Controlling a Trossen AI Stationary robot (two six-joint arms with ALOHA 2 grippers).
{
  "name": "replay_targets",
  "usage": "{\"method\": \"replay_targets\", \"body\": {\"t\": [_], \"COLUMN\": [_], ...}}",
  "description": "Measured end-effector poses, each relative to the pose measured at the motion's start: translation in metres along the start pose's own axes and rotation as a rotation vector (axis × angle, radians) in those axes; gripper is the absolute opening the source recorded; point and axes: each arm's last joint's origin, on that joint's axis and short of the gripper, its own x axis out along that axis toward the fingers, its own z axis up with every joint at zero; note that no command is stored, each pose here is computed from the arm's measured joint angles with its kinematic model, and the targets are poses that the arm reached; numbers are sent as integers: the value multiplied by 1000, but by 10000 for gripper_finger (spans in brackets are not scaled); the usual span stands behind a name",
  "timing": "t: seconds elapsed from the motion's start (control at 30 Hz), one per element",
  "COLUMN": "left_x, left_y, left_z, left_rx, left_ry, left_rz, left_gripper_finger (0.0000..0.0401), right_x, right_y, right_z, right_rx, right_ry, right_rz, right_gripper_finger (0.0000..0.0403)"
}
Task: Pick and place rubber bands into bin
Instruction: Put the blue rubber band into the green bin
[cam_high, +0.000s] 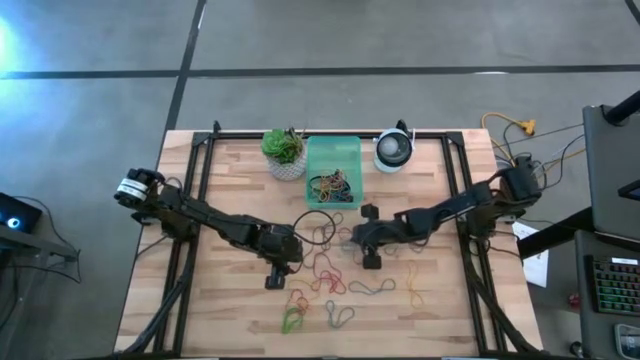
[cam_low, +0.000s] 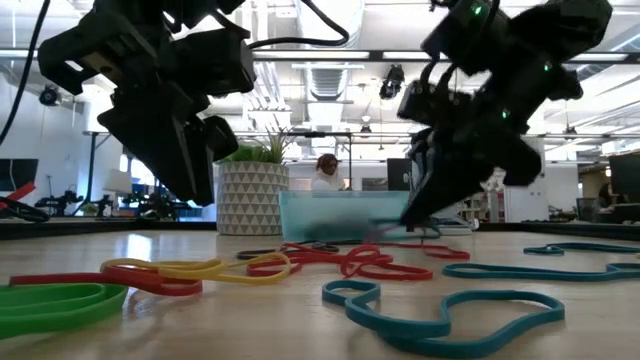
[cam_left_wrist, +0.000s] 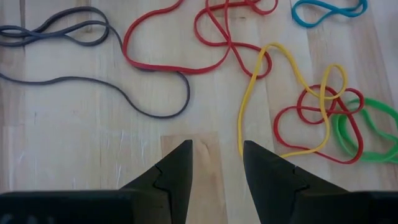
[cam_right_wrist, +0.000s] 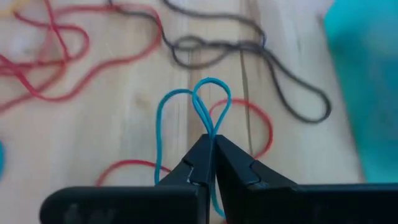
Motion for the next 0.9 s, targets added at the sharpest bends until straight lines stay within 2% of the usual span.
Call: {"method": "replay_targets", "body": {"t": [0.37,0.5,0.57,0.67,0.73,0.8,0.9], "left_x": [0,0,0,0,0,0,0], "left_y": [0,0,0,0,0,0,0], "left_z": [0,0,0,0,0,0,0], "left_rx": [-1,-1,-1,-2,-4,-5,-5], "left_ry": [-1,-1,-1,-1,-1,-1,-5], "left_rz": [0,0,0,0,0,0,-1], "left_gripper_finger": [125,125,125,125,125,125,125], "right_x": [-46,-55,-56,-53,-51,-52,-53], "right_y": [-2,-1,1,-2,-8,-10,-10], "right_z": [27,30,30,21,8,-3,-10], "right_rx": [-1,51,86,227,327,383,426], "right_ry": [-198,-217,-214,-125,2,109,165], "right_rz": [5,93,103,45,-33,-88,-115], "right_gripper_finger": [9,9,9,9,9,9,9]}}
